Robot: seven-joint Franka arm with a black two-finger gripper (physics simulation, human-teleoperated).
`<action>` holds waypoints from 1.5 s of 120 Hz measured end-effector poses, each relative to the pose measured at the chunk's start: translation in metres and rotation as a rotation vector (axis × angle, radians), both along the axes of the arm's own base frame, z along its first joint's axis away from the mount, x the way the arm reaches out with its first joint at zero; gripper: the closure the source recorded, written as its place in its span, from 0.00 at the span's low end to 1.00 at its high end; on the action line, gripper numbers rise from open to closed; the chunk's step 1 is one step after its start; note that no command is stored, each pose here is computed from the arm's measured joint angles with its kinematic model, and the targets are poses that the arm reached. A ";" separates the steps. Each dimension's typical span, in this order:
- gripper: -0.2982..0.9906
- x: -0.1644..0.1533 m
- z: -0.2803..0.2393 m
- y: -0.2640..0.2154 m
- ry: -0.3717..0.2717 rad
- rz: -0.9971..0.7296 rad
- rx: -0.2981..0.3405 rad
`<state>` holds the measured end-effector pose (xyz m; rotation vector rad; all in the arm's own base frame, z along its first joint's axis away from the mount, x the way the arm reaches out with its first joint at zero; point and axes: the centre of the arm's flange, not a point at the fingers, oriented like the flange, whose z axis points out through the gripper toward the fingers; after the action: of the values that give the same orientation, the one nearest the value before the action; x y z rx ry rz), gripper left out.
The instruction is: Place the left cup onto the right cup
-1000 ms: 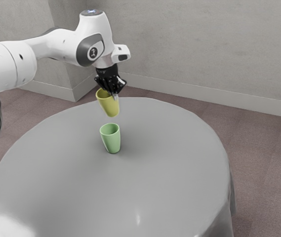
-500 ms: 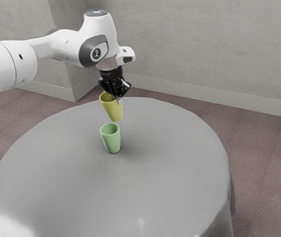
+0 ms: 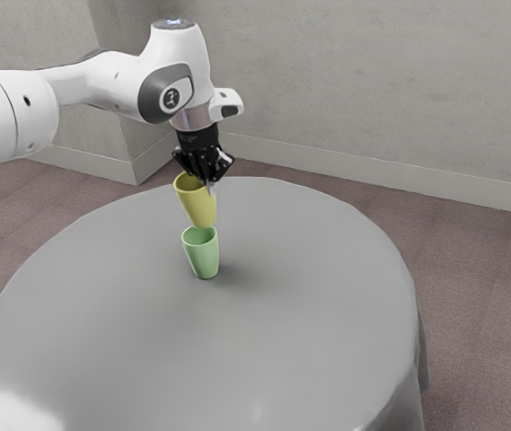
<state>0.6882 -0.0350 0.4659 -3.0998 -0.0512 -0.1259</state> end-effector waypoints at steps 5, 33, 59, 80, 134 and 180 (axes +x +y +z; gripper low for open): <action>0.84 -0.001 -0.002 0.000 0.005 0.004 0.000; 0.84 -0.003 -0.011 0.004 0.025 0.027 0.004; 0.84 -0.003 -0.015 0.006 0.031 0.039 0.006; 0.84 -0.002 -0.020 0.007 0.037 0.046 0.006; 0.84 0.001 -0.028 0.010 0.043 0.059 0.008; 0.84 0.002 -0.034 0.015 0.046 0.067 0.013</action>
<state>0.6904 -0.0202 0.4320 -3.0821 -0.1521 -0.0528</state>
